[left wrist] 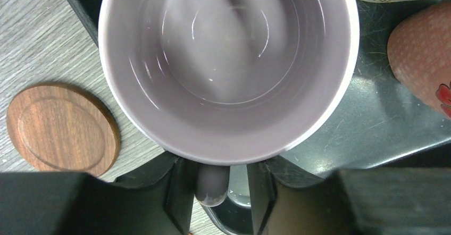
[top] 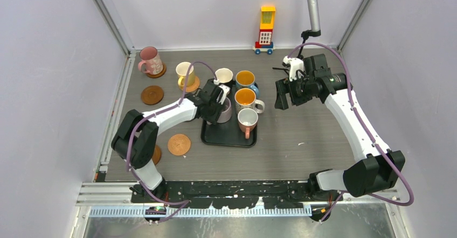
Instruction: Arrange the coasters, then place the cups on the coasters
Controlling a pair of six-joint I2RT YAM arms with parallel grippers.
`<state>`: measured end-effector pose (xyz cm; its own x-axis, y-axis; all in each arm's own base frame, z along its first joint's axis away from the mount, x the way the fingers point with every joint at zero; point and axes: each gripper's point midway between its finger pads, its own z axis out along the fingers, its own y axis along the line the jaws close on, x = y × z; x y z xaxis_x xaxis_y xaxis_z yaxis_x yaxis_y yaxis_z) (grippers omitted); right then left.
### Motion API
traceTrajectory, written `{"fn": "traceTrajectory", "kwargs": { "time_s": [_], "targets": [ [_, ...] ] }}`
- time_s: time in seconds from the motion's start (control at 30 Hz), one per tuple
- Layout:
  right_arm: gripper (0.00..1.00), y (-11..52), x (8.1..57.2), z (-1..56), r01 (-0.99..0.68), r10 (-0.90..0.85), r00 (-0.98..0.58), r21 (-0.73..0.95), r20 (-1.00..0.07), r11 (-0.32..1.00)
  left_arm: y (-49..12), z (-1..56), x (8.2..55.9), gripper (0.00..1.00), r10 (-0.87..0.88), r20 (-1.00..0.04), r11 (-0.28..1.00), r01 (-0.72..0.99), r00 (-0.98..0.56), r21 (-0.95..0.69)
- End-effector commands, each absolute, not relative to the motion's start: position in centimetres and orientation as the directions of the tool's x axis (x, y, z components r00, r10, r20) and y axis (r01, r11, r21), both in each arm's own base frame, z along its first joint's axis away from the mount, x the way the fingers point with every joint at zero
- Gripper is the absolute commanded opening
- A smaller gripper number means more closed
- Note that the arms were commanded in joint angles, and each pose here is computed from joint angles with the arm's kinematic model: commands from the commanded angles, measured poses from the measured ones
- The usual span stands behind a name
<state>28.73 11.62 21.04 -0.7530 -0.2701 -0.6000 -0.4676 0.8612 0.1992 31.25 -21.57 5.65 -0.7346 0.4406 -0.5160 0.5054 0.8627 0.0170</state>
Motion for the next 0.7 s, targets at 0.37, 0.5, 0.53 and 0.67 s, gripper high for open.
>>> {"fn": "traceTrajectory", "kwargs": {
  "time_s": [0.37,0.5,0.53,0.67],
  "targets": [
    [0.82,11.8,28.9,22.2,-0.481,-0.262,-0.727,0.198,-0.635,0.854,-21.6,10.0,34.0,0.00,0.463,-0.654,0.838,0.537,-0.599,0.101],
    [0.81,11.8,28.9,22.1,-0.484,-0.263,-0.727,0.200,-0.634,0.852,-21.3,12.4,34.3,0.00,0.490,-0.716,0.804,0.574,-0.497,0.152],
    [0.81,11.9,28.9,22.1,-0.484,-0.263,-0.727,0.202,-0.634,0.851,-21.1,12.8,34.2,0.00,0.494,-0.723,0.799,0.580,-0.483,0.159],
    [0.81,12.0,29.0,22.0,-0.487,-0.263,-0.727,0.206,-0.634,0.849,-20.4,13.6,33.5,0.00,0.489,-0.737,0.764,0.638,-0.468,0.101]
  ]
}}
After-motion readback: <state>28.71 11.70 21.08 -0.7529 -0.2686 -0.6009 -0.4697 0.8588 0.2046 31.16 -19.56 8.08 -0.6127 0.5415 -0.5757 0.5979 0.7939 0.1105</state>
